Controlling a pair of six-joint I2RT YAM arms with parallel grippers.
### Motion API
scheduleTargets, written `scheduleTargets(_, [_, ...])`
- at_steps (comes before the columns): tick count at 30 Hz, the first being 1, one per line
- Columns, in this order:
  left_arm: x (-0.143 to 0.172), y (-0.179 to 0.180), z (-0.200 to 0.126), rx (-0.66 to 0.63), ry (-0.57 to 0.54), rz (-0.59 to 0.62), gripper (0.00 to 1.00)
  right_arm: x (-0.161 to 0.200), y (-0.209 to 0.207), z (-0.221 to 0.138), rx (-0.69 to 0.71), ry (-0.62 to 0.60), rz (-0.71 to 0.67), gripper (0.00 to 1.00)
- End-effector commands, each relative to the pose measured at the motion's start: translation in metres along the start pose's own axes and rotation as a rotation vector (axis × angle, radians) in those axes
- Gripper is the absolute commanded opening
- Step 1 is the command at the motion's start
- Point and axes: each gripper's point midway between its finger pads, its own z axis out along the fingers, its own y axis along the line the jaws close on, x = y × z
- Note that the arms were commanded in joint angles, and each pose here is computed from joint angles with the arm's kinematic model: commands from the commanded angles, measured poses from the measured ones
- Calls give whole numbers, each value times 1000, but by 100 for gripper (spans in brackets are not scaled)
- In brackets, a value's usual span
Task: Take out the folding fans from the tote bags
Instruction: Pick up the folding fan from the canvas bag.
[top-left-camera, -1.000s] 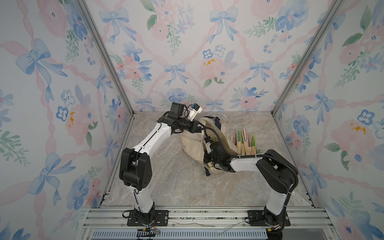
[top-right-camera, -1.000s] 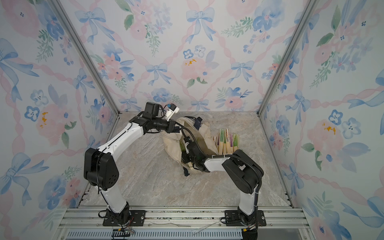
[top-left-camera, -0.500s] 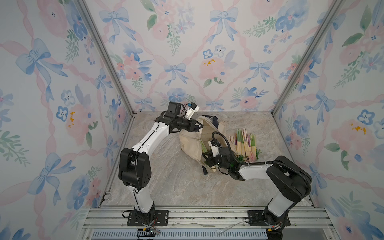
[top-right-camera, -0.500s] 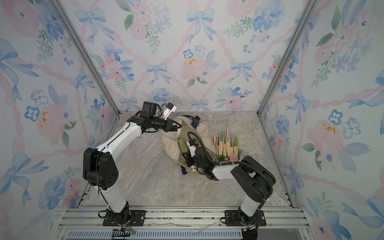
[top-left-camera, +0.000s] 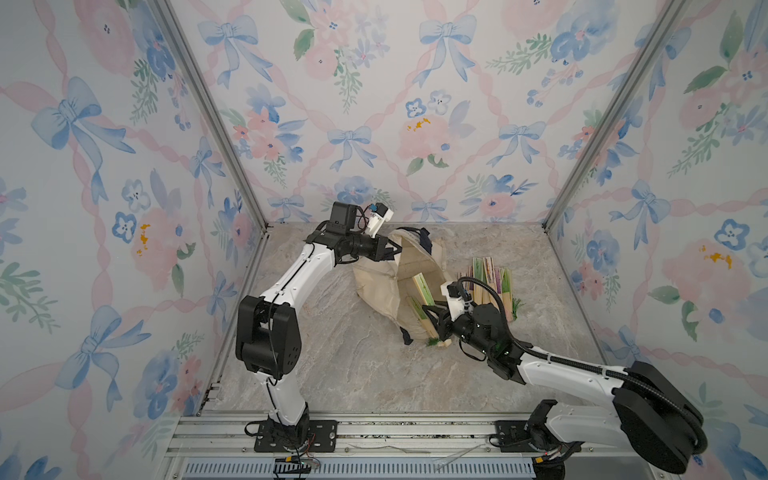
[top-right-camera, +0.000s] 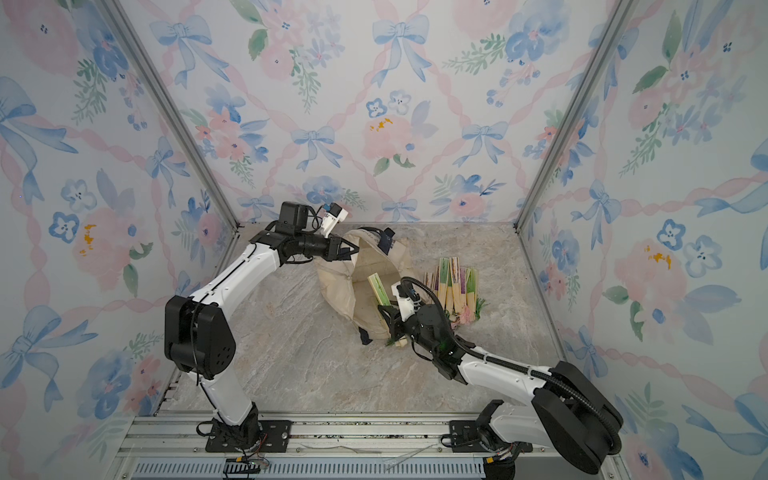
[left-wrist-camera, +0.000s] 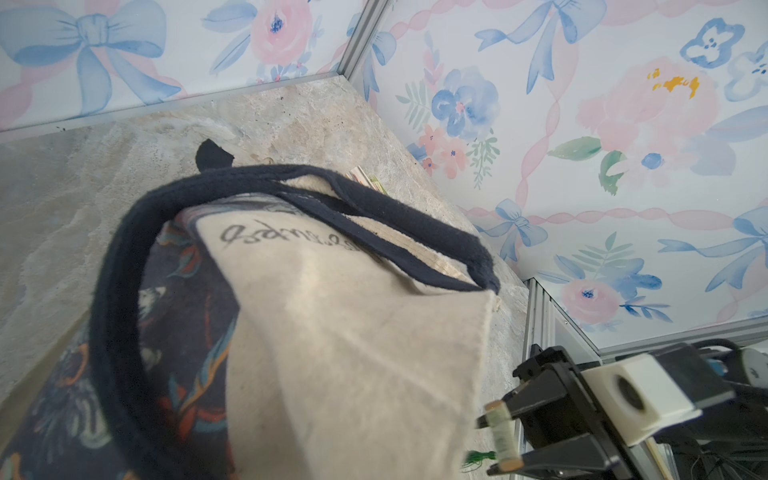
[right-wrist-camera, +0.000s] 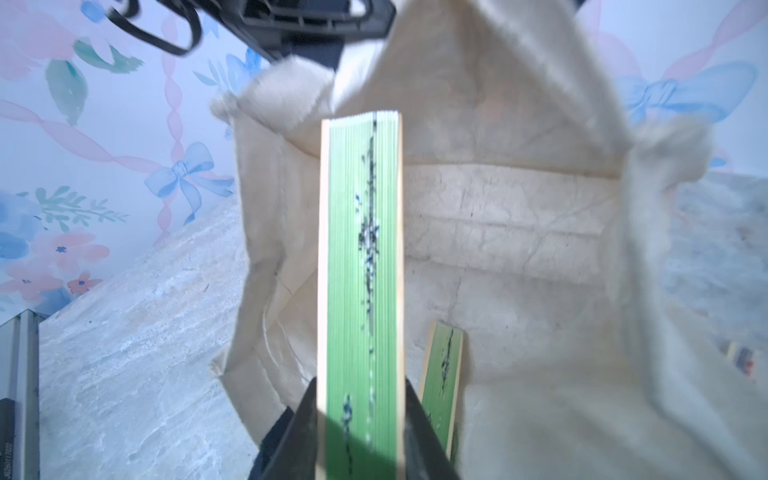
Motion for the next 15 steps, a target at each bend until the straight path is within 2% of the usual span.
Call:
scheduleTargets(1, [-9, -6, 5, 44, -25, 29, 0, -3, -8, -11, 52, 37, -63, 15])
scheduleTargets(7, [-2, -16, 16, 81, -6, 26, 0, -7, -24, -7, 96, 47, -70, 15])
scheduleTargets(15, [8, -19, 21, 109, -1, -1, 0, -37, -8, 12, 19, -29, -102, 15])
